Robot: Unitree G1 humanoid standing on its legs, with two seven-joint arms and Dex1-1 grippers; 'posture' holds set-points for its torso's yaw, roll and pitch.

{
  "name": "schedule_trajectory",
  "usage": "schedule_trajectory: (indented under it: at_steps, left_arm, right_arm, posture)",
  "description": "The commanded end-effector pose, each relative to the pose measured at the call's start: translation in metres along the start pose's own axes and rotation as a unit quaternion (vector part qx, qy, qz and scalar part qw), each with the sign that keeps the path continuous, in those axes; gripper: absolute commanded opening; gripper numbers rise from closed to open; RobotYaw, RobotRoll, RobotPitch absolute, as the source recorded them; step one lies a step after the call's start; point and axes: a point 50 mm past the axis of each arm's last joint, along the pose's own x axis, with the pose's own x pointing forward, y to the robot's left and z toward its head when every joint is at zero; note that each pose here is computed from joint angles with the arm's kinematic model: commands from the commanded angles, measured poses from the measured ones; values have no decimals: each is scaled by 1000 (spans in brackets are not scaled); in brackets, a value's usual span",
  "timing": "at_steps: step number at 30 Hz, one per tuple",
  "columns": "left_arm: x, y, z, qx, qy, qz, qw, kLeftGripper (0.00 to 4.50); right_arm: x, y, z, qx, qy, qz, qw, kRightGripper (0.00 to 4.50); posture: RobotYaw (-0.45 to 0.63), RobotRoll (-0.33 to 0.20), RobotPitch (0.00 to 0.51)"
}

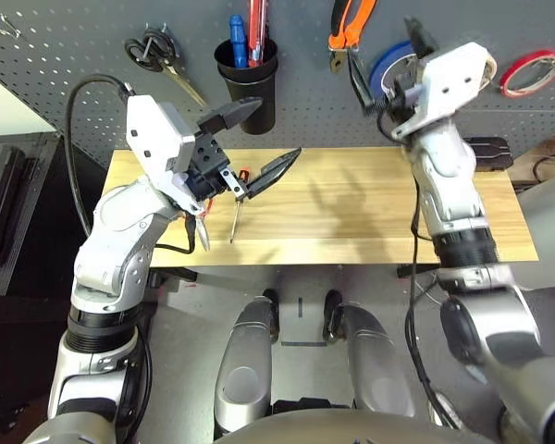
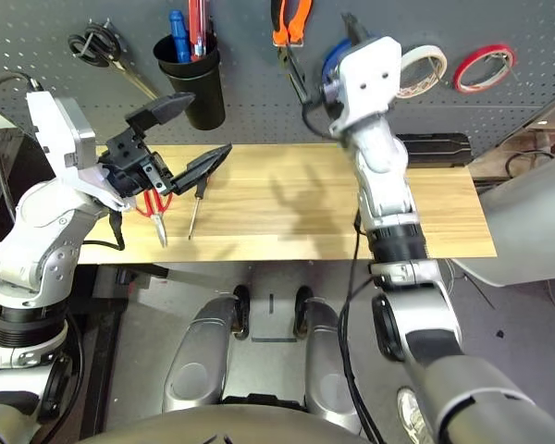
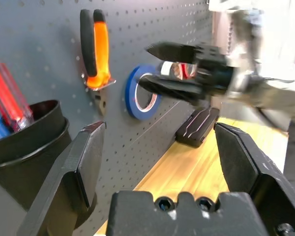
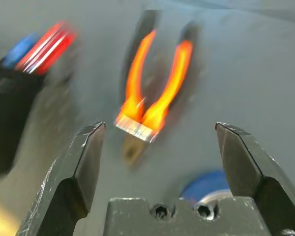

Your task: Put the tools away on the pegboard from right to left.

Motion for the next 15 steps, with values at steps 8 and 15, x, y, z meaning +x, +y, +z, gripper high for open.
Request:
schedule_trajectory:
  at_steps: [8,15]
  left_arm:
    - [-14,-4,-48,0,162,29,986,4500]
    - [-20,-18,-72,-31,237,48,970,4500]
  right_arm:
    - [-62,39,-17,76,163,187,966,4449]
    - [-94,37,-32,91,243,264,929,4449]
  posture:
    - [204,0,291]
    - [201,0,306]
